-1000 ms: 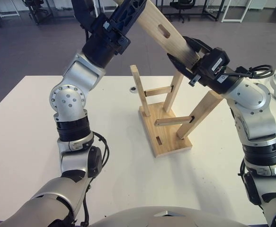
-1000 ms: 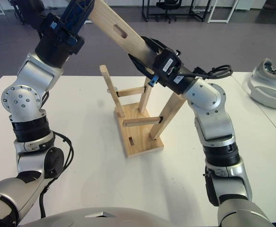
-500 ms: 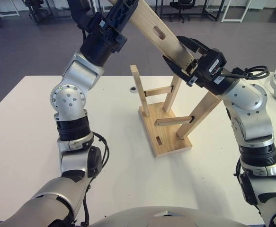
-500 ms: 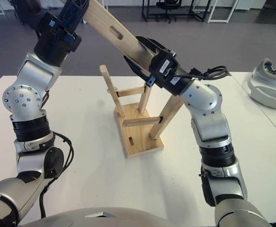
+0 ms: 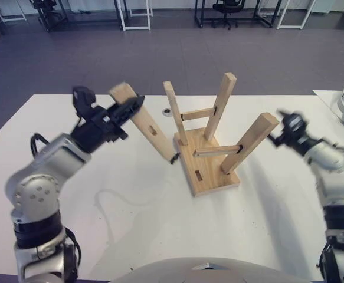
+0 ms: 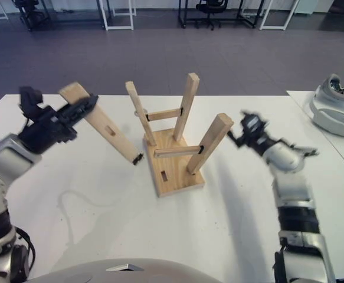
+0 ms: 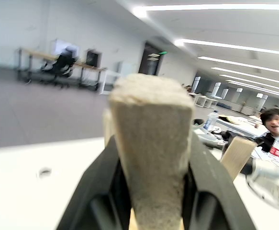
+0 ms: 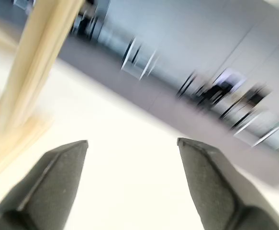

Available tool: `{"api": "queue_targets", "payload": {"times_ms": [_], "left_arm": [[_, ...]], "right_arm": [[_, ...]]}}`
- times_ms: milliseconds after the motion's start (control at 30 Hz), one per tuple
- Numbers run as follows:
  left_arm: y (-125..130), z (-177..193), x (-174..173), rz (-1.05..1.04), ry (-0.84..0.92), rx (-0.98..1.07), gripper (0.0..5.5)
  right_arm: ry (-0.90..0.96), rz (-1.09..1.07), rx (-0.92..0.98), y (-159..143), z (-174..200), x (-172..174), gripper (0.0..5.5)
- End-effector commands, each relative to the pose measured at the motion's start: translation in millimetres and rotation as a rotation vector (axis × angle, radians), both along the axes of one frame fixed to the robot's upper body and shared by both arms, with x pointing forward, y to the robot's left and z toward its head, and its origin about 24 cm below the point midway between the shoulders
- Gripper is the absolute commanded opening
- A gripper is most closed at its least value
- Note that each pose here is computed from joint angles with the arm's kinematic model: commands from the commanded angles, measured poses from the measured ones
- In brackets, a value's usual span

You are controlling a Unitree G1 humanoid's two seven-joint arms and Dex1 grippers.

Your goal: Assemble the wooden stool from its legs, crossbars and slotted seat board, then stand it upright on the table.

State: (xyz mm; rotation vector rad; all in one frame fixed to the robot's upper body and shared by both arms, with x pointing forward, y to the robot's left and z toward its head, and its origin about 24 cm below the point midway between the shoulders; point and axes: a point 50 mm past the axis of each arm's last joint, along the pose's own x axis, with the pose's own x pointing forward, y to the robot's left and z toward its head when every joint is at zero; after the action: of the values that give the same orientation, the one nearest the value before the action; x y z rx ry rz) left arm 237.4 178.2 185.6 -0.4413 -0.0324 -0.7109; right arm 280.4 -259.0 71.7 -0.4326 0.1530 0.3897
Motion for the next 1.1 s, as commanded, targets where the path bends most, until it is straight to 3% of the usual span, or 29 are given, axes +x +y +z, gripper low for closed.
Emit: {"api": "queue_targets", "payload": {"times_ms": [33,200,367,833,1100], "left_arm": [[1.0,-27.3,-7.4,0.2,0.161,-0.063,1.02],[17.2,-42.4,-9.1,0.451,0.314,-0.207,1.02],[25.1,-41.4,-10.1,0.531,0.36,-0.194,1.02],[17.5,-52.5,-10.1,0.519,0.403,-0.05,1.02],[12.0,-47.3,-5.0,0.525,0.298,0.121,1.03]], "right_arm": [[0.161,0.084,-0.047,26.8,-63.5,-27.7,3.48],[0.144,0.345,-0.047,70.7,-61.0,-59.5,3.48],[0.093,0.393,-0.007,91.6,-52.0,-66.0,3.48],[0.027,0.394,0.004,102.4,-47.9,-64.9,3.48],[-0.009,0.373,-0.002,95.9,-36.6,-64.5,3.48]]}}
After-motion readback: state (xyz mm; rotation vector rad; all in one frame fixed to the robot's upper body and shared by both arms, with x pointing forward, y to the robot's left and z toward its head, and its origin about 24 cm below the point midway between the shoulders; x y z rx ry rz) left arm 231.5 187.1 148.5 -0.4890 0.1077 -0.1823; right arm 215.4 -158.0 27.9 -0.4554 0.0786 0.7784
